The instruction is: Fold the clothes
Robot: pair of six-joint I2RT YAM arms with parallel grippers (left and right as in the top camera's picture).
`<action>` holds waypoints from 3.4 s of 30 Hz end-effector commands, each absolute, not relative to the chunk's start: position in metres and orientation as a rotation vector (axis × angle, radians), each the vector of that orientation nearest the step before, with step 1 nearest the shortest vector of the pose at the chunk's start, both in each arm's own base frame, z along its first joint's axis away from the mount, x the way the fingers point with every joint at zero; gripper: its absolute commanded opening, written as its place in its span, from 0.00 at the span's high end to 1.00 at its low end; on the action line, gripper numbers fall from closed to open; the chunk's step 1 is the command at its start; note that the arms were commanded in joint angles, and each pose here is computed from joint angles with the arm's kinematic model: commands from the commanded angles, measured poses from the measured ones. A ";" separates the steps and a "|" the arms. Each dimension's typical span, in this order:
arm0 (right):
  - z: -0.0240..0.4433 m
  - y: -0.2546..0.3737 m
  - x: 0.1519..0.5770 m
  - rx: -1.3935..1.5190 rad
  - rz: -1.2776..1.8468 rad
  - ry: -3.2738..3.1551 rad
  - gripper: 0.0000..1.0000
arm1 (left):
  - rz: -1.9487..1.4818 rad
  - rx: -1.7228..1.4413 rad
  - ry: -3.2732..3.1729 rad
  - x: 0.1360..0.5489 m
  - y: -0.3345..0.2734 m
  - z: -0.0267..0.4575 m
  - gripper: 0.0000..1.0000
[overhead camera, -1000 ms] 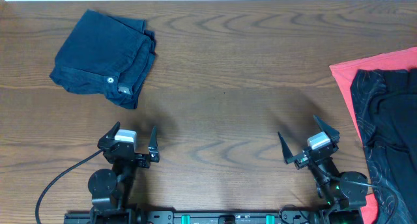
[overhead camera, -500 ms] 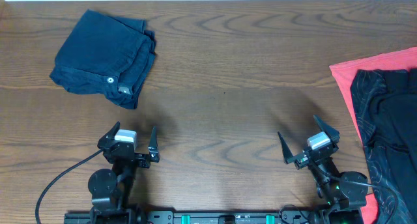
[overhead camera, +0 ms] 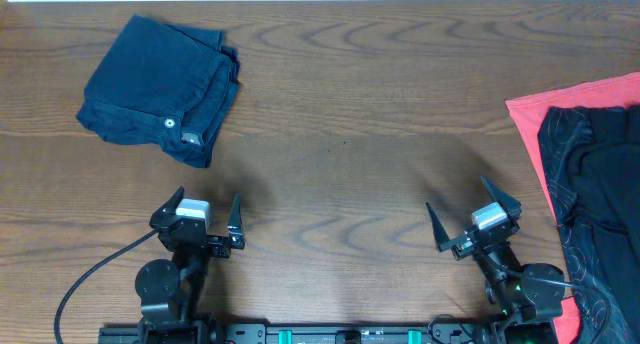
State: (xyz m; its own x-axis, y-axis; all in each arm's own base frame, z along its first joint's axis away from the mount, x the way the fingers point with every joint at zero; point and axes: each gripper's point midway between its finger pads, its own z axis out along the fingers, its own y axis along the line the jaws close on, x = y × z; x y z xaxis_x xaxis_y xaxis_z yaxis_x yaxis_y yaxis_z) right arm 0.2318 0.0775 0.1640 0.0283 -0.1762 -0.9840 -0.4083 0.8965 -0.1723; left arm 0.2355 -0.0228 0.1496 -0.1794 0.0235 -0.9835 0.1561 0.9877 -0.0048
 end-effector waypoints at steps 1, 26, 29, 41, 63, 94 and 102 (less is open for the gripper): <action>0.164 0.076 0.232 -0.467 0.185 1.549 0.01 | -0.146 0.135 1.772 0.236 -0.026 0.137 0.02; 0.164 0.076 0.232 -0.467 0.185 1.549 0.01 | -0.146 0.135 1.772 0.236 -0.026 0.137 0.02; 0.164 0.076 0.232 -0.467 0.185 1.549 0.01 | -0.147 0.136 1.771 0.235 -0.026 0.138 0.02; 0.186 0.095 0.222 -0.473 0.360 1.466 0.01 | -0.600 0.275 1.756 0.213 -0.088 0.144 0.02; 0.230 0.078 0.282 -0.159 0.451 2.064 0.01 | -0.786 0.218 2.140 0.237 -0.098 0.245 0.02; 0.060 -0.227 0.250 1.800 0.025 2.268 0.12 | -0.749 0.137 2.583 0.251 -0.082 0.216 0.02; 0.007 -0.214 0.238 1.919 0.064 2.405 0.28 | -0.743 0.157 2.578 0.251 -0.082 0.216 0.02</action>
